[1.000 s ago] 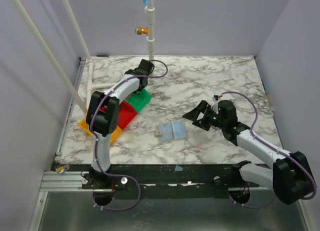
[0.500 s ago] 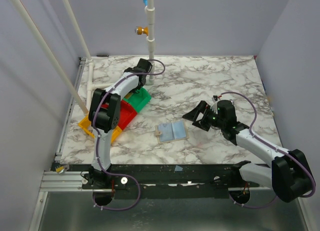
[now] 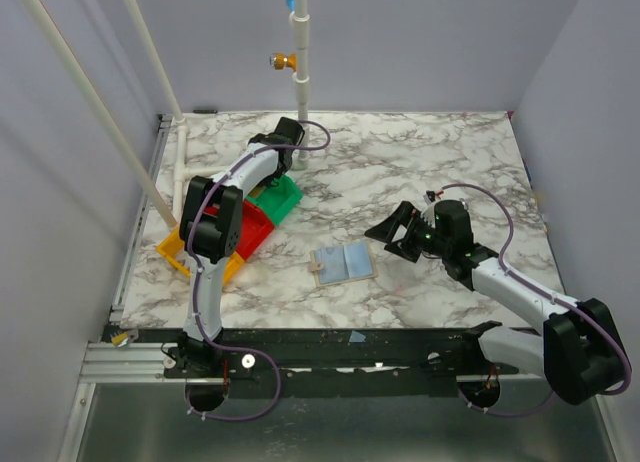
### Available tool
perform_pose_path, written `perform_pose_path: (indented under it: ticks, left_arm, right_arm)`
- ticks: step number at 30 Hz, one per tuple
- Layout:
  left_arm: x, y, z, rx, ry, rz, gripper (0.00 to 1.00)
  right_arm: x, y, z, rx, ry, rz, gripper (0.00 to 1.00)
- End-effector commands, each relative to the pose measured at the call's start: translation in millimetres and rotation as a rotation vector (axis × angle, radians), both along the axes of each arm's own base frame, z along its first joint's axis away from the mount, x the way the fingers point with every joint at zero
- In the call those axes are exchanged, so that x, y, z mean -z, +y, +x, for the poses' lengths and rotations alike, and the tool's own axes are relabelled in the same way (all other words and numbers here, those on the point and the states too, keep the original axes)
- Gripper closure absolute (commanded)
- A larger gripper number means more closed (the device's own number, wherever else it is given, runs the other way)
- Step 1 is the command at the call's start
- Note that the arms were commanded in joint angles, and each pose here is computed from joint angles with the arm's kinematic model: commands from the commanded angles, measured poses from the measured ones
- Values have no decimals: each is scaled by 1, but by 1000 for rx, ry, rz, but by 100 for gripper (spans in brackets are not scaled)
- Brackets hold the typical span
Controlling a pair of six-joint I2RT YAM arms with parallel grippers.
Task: Take the credit cards out of the card holder
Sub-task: Place the credit card in the storage box.
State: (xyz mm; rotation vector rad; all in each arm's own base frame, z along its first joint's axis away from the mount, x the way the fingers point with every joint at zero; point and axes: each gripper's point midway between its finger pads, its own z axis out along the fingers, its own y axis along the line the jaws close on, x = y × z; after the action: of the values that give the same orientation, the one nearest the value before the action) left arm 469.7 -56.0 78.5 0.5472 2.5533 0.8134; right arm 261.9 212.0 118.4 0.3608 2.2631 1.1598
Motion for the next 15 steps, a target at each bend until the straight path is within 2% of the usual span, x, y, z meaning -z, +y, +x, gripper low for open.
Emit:
perform_pose_path:
  ticks: [1,5,15]
  left_arm:
    - [8,4,2,-26,20,-7,86]
    - [7,4,1,-30,22,-9,79]
    - [5,4,-1,-40,23,-22,72]
  right_arm:
    - [-14,-1,10,16,-50,6,0]
    - [-15,-1,10,14,-52,6,0]
    - [-16,-1,9,16,-57,9,0]
